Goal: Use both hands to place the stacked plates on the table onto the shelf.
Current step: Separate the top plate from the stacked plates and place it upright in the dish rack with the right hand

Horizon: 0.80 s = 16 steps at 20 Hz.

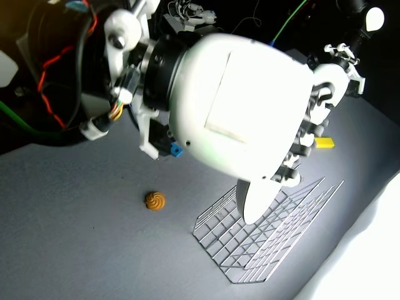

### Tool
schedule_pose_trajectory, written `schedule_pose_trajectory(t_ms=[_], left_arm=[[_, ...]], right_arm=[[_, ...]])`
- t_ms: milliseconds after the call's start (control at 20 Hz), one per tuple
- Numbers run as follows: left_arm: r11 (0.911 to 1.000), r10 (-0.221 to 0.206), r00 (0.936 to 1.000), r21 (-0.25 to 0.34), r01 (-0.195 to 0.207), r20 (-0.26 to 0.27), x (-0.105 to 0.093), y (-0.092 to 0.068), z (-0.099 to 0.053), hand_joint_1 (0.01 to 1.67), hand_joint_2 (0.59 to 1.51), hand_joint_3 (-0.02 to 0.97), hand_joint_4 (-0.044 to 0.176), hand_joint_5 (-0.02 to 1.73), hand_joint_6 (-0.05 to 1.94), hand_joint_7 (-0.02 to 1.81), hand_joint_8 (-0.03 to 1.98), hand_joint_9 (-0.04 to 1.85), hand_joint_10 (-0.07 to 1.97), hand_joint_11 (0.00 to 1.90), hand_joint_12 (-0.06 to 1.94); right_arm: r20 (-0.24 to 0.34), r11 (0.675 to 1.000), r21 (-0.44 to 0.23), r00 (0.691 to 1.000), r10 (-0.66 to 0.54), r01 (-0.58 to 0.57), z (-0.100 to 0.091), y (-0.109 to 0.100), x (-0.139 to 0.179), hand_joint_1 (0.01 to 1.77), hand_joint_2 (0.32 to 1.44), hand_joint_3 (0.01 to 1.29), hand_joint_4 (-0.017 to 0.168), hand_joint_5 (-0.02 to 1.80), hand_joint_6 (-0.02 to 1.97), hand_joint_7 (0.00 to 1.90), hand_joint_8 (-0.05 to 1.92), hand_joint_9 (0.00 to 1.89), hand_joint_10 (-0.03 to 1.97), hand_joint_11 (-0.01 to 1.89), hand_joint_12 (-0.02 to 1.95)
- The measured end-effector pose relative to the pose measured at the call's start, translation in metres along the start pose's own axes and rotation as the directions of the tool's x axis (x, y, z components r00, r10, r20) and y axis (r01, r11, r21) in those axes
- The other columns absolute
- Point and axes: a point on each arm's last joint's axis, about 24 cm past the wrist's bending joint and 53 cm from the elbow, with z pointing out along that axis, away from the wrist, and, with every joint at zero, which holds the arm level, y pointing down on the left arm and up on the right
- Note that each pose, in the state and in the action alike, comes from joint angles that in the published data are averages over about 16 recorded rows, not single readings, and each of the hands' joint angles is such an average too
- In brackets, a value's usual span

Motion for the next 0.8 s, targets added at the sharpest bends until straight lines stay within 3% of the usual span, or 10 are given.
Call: schedule_pose_trajectory(t_ms=[800], left_arm=[[0.9987,0.02,0.9995,0.046,-0.021,0.024,-0.008,-0.032,0.021,0.02,1.154,0.015,0.002,0.18,0.01,0.17,0.02,0.15,0.01,0.02,0.26]], right_arm=[[0.024,0.996,0.089,0.999,0.025,-0.027,0.022,-0.05,-0.01,1.21,1.02,0.01,0.019,0.95,0.97,1.03,0.91,1.26,0.09,0.87,1.19]])
